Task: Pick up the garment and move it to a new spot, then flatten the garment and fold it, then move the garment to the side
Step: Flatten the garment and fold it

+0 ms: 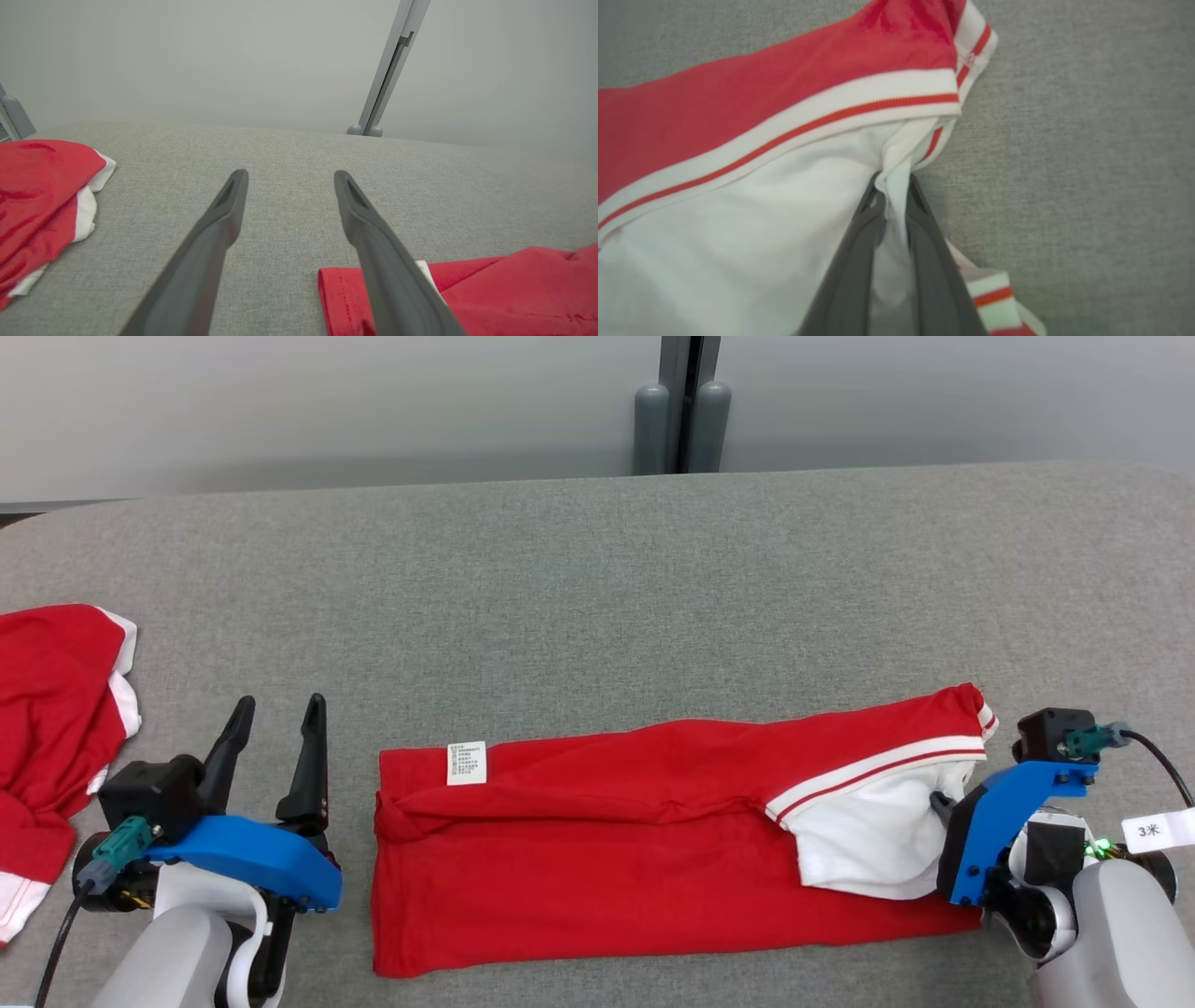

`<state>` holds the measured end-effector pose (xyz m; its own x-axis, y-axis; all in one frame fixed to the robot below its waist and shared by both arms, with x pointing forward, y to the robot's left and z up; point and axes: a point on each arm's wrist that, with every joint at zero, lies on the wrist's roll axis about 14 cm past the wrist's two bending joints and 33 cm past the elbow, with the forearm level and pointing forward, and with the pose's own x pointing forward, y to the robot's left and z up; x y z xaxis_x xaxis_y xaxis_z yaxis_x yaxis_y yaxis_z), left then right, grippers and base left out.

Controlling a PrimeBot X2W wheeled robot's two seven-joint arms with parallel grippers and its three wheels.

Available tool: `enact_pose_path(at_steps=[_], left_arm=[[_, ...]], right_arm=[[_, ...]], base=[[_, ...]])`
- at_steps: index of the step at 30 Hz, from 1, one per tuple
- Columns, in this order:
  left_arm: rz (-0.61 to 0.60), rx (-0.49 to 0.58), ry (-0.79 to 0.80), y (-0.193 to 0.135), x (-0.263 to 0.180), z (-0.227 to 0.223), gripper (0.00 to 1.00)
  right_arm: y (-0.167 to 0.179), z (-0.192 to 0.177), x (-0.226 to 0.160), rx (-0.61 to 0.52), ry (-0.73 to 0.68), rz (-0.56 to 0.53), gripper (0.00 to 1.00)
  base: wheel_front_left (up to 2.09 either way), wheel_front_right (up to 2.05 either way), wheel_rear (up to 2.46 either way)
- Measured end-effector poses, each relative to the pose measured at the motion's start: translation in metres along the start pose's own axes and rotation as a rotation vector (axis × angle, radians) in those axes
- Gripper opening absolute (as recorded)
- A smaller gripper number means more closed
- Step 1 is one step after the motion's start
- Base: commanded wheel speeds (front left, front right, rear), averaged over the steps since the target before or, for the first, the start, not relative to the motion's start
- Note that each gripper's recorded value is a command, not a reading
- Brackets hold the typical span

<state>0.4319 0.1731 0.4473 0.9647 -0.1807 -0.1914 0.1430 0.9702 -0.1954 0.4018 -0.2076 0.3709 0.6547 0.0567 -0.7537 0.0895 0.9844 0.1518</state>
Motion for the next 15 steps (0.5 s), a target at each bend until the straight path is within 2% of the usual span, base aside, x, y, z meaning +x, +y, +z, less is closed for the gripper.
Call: enact_pose_path(at_steps=[2,6,15], left_arm=[[-0.002,0.003,-0.009,0.000,0.000,0.003,1.00],[-0.001,0.000,-0.020,-0.001,-0.002,0.006,1.00],[-0.010,0.002,-0.035,-0.007,-0.004,0.011,1.00]], right_arm=[[-0.001,0.006,-0.004,-0.003,-0.022,0.003,0.00],[-0.026,0.030,-0.021,-0.025,-0.097,-0.046,0.00],[-0.108,0.063,-0.068,-0.022,-0.187,-0.256,0.00]], base=[[0.00,0.00,0.00],[0.00,0.00,0.00],[0.00,0.00,0.00]])
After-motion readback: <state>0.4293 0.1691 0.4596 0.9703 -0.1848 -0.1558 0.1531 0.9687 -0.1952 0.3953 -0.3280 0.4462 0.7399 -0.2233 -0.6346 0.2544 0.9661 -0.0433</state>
